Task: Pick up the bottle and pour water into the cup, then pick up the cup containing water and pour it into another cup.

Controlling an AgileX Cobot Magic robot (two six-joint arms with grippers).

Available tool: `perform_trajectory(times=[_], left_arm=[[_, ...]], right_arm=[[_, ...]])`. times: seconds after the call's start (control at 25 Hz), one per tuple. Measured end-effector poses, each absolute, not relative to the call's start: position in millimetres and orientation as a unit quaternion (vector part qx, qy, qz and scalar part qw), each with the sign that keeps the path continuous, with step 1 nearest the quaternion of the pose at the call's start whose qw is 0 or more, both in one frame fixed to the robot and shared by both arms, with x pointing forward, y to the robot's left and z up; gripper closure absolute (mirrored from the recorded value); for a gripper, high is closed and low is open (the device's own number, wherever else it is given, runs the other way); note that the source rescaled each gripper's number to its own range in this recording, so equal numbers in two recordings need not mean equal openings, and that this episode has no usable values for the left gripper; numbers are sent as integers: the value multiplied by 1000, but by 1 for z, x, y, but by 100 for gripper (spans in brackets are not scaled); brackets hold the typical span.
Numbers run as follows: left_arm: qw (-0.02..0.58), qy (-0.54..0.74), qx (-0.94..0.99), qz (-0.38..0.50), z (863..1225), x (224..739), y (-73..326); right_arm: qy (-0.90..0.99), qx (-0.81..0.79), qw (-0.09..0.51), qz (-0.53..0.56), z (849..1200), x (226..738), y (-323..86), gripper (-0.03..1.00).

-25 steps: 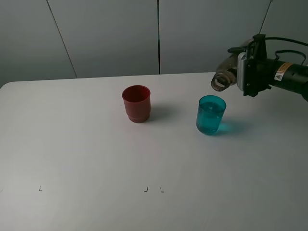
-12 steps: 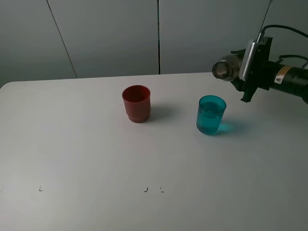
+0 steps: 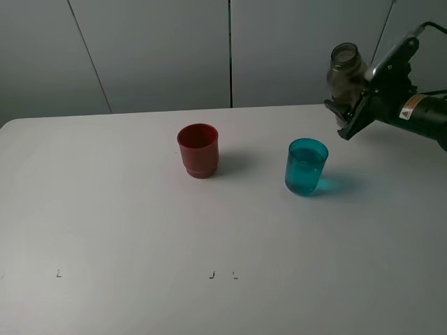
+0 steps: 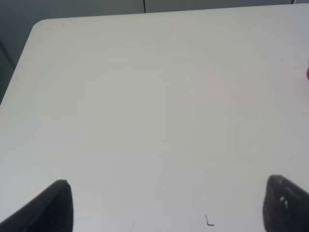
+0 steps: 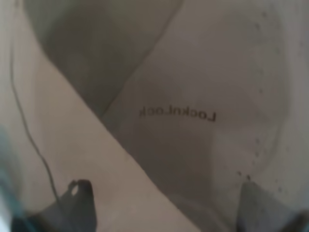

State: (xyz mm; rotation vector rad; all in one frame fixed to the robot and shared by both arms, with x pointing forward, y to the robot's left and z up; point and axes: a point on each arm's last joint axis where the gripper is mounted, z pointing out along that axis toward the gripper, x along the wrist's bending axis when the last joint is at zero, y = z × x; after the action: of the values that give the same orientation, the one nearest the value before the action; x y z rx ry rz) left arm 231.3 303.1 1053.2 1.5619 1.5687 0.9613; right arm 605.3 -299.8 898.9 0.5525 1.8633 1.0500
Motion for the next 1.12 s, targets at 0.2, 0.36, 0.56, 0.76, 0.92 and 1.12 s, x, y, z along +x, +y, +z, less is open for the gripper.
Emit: perform_trajectory(times=[0.2, 0.36, 0.56, 0.76, 0.92, 1.12], left_arm=[[356, 607, 605, 372, 1053, 231, 303], [356, 607, 605, 372, 1053, 231, 303], [356, 607, 605, 372, 1053, 231, 303], [356, 607, 605, 372, 1053, 231, 303], [356, 607, 605, 372, 1053, 231, 303], [356, 607, 605, 372, 1053, 231, 303]], right_arm=[[697, 343, 423, 466, 901, 609, -307, 97], [641, 430, 406, 489, 903, 612, -314, 97], [618, 483, 390, 483, 901, 618, -320, 97], [609, 499, 383, 482, 898, 628, -323, 97], [612, 509, 376, 473, 891, 635, -325, 97], [615, 513, 373, 469, 882, 642, -326, 97]])
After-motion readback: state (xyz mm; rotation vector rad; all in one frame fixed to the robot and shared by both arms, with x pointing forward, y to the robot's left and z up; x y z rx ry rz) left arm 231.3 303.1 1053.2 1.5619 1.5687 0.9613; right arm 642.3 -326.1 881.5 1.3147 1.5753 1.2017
